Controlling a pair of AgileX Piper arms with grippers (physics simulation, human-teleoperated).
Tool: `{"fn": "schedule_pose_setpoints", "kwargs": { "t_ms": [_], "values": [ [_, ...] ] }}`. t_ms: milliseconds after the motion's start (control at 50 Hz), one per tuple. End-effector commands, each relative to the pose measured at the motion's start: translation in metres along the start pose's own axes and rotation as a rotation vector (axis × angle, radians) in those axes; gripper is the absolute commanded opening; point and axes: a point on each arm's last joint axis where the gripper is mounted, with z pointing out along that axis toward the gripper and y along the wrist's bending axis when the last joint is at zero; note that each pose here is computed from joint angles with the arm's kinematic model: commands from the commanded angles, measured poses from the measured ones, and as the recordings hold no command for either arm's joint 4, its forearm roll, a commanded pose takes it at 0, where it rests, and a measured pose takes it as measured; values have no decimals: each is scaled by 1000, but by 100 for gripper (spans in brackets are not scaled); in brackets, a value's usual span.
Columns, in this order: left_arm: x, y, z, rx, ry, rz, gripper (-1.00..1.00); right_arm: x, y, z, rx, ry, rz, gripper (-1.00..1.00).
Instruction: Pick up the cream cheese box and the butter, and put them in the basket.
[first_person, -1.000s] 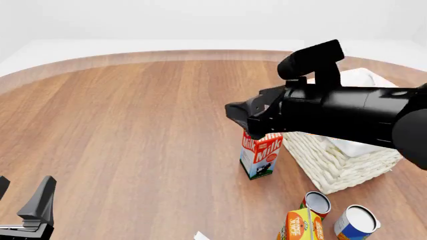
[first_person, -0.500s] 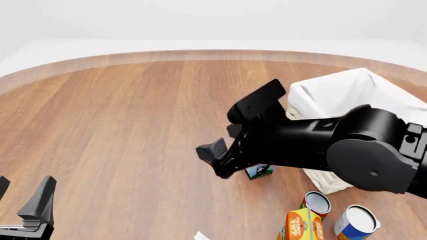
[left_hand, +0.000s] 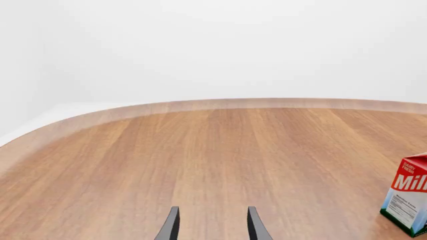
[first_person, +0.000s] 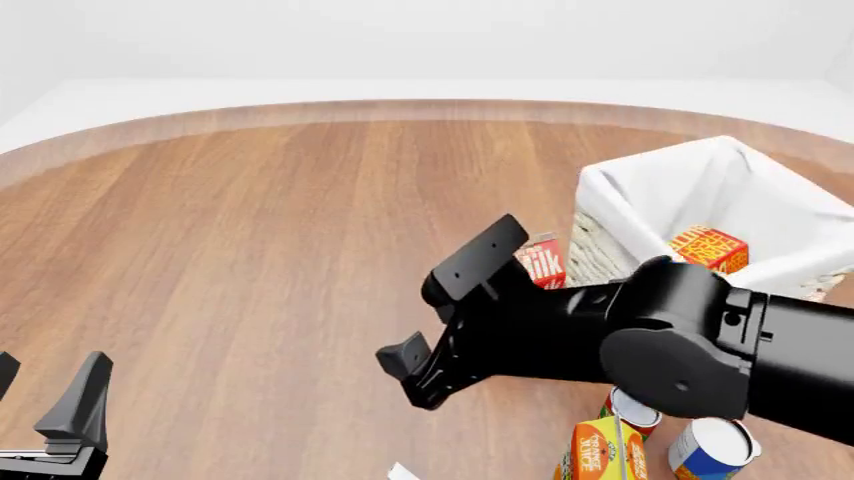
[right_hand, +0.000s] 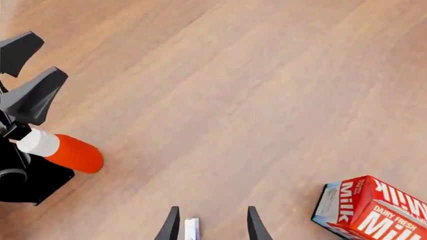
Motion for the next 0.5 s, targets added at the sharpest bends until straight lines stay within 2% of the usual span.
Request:
{"fn": "schedule_pose_setpoints", "kwargs": {
  "t_ms": [20, 180, 500],
  "values": [
    [0, 0, 0, 0, 0, 0, 100, 10, 5, 11, -12, 31, 9, 100],
    [0, 0, 0, 0, 0, 0, 100, 15, 5, 15, -13, 41, 18, 100],
    [0, 0, 0, 0, 0, 0, 100, 36, 11, 40, -25, 87, 49, 100]
  ]
}}
